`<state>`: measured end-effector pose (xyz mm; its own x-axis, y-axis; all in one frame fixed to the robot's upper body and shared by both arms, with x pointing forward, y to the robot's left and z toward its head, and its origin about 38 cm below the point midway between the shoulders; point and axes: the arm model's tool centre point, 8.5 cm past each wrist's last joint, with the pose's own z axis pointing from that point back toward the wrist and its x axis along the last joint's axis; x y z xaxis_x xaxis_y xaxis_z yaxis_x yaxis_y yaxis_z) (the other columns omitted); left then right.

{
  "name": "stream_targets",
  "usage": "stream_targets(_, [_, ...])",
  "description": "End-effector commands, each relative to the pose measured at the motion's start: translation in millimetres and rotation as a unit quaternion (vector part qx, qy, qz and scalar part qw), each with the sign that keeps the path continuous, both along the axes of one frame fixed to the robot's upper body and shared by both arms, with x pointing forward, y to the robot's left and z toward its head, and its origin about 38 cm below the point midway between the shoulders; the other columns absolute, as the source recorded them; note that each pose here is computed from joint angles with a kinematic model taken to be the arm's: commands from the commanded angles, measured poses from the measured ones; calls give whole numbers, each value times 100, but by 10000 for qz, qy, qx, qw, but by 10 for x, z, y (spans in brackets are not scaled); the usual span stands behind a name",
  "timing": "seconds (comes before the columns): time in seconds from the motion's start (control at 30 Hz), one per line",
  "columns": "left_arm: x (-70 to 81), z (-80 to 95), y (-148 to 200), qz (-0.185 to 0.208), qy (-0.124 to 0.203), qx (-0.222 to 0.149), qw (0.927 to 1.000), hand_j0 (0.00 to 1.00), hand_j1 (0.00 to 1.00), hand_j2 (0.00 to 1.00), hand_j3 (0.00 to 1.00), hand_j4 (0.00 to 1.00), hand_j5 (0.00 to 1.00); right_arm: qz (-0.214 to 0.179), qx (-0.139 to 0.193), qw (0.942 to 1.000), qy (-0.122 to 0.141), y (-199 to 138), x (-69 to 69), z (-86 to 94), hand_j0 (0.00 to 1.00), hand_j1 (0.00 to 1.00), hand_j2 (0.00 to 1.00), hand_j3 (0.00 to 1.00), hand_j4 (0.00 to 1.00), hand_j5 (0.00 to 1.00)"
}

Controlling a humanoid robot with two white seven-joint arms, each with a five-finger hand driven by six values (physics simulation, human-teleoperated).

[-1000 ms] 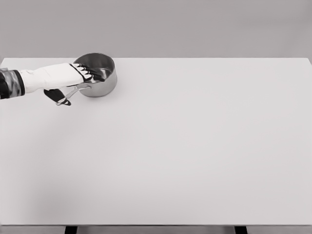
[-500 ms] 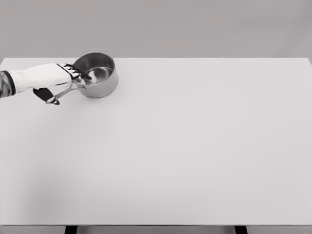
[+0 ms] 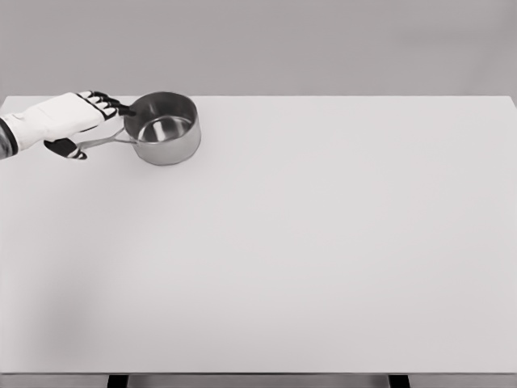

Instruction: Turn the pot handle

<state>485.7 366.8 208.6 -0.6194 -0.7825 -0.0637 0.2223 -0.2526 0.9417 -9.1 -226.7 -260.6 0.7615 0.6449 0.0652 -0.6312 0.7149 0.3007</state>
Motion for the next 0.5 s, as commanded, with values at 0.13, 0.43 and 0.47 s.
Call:
stream_targets(0.13, [70, -19, 85, 340, -433, 197, 9983, 100, 100, 100, 100, 100, 100, -1, 1, 10000, 3, -2, -3, 0, 100, 100, 100, 100, 100, 100])
stream_targets(0.43, [154, -27, 188, 910, -854, 326, 9917, 100, 100, 100, 100, 100, 100, 0, 5, 10000, -4, 1, 2, 0, 100, 100, 100, 100, 100, 100])
stream_targets(0.47, [160, -30, 167, 900, -872, 296, 9917, 100, 100, 100, 100, 100, 100, -1, 1, 10000, 3, -2, -3, 0, 100, 100, 100, 100, 100, 100])
